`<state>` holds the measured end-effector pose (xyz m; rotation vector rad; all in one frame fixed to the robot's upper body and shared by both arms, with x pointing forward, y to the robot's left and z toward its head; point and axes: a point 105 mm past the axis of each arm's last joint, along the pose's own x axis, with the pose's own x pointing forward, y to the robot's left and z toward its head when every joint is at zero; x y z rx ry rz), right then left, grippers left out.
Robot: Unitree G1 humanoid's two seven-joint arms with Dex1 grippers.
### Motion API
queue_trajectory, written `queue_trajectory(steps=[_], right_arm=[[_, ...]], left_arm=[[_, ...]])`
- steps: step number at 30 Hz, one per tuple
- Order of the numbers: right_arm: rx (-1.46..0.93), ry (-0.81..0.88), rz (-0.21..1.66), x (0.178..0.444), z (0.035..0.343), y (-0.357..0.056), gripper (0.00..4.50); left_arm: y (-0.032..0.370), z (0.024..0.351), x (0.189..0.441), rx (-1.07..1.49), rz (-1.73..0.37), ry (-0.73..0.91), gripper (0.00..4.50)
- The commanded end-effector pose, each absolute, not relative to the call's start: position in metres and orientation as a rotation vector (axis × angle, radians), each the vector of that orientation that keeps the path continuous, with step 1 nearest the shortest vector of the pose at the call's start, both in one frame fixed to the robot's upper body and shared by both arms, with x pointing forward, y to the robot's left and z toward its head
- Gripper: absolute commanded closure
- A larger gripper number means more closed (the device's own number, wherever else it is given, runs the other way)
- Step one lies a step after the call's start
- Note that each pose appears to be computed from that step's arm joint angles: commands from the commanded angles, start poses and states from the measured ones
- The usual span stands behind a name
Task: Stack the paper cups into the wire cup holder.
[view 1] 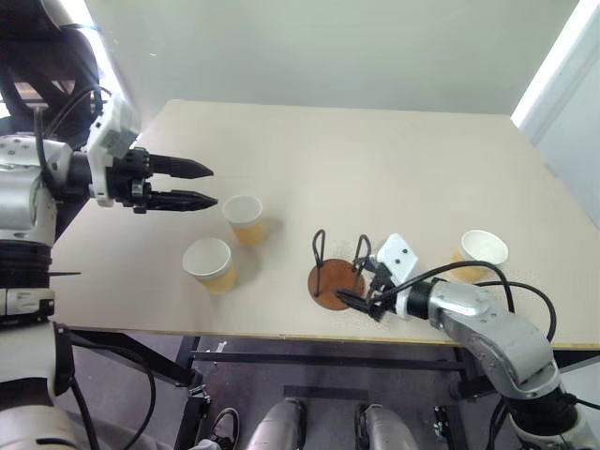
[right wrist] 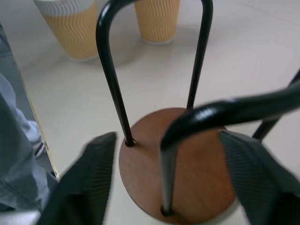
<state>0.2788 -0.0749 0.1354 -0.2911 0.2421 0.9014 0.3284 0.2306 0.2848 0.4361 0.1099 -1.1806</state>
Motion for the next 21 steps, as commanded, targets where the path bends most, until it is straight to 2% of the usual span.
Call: queue_trajectory(steps=[1,9,15,18,21], right_arm=[[-0.347,0.208,0.904,0.277,0.147,-0.083,0.36],[-0.577,0.349,0.911,0.247,0.168,-0.14,0.36],[-0.709,0.407,0.869,0.229,0.204,-0.177,0.36],[-0.801,0.411,0.785,0.238,0.232,-0.206,0.36],[-0.861,0.454,0.74,0.249,0.234,-0.229,0.36]], left_arm=[[0.227,0.3,0.324,0.475,-1.204,0.065,1.32],[0.223,0.311,0.325,0.48,-1.228,0.008,1.32],[0.217,0.324,0.321,0.465,-1.261,-0.062,1.32],[0.213,0.322,0.323,0.466,-1.277,-0.059,1.32],[0.21,0.317,0.325,0.46,-1.292,-0.051,1.32]])
